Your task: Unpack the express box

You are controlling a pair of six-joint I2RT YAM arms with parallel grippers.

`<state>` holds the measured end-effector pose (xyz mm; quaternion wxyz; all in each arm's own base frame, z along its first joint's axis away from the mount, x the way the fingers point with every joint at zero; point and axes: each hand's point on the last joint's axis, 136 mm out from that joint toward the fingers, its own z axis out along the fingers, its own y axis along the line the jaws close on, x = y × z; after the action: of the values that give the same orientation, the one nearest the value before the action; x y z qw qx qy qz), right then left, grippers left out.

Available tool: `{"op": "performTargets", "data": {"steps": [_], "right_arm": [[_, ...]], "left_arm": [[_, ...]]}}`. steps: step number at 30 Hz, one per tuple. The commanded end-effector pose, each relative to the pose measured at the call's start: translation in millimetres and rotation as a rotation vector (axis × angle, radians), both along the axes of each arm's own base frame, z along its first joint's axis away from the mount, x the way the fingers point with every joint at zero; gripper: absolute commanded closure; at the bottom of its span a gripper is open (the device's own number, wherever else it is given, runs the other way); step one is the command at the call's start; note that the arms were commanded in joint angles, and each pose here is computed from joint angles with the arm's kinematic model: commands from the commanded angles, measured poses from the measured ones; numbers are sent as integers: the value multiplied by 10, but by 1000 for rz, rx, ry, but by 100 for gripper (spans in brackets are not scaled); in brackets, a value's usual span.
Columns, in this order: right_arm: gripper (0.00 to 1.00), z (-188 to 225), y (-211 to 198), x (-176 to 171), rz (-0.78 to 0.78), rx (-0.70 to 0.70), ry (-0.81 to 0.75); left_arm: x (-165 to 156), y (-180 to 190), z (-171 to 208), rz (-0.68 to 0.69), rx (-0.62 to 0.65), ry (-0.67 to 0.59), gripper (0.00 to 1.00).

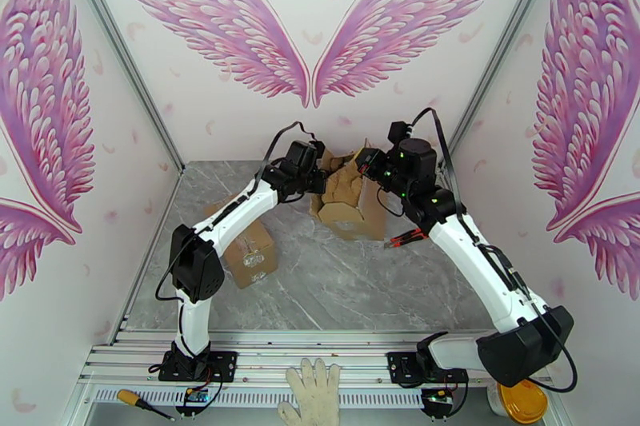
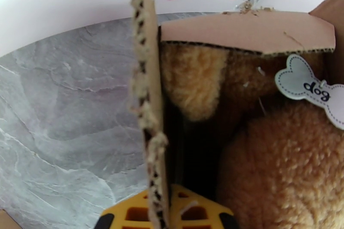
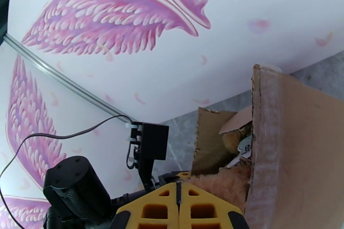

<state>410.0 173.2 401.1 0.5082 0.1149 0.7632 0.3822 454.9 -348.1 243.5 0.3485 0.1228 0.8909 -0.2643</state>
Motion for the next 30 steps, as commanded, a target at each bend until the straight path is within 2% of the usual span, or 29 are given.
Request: {"op": "performTargets", "data": {"steps": [1, 8, 14, 17, 20, 22, 30], "right_arm": [[100, 1019, -97, -112, 6, 93, -309], [100, 657, -236, 175, -74, 31, -186], [100, 474, -475, 366, -135, 137, -133], [100, 331, -566, 499, -174, 137, -96], [100, 197, -640, 596, -196, 147, -56], [100, 232, -606, 624, -176, 165, -72], [100, 899, -445, 560, -50, 279, -253]], "left_arm": [[-9, 76, -331, 3, -17, 132, 100], [-173, -109, -29, -119, -125, 129, 100], [-289, -166, -37, -191, -153, 151, 100], [-364, -236, 13, -236, -207, 158, 100], [-381, -229, 30, -242, -207, 153, 100], [-347, -177, -30, -208, -173, 159, 100], [-208, 19, -276, -74, -87, 208, 100]]}}
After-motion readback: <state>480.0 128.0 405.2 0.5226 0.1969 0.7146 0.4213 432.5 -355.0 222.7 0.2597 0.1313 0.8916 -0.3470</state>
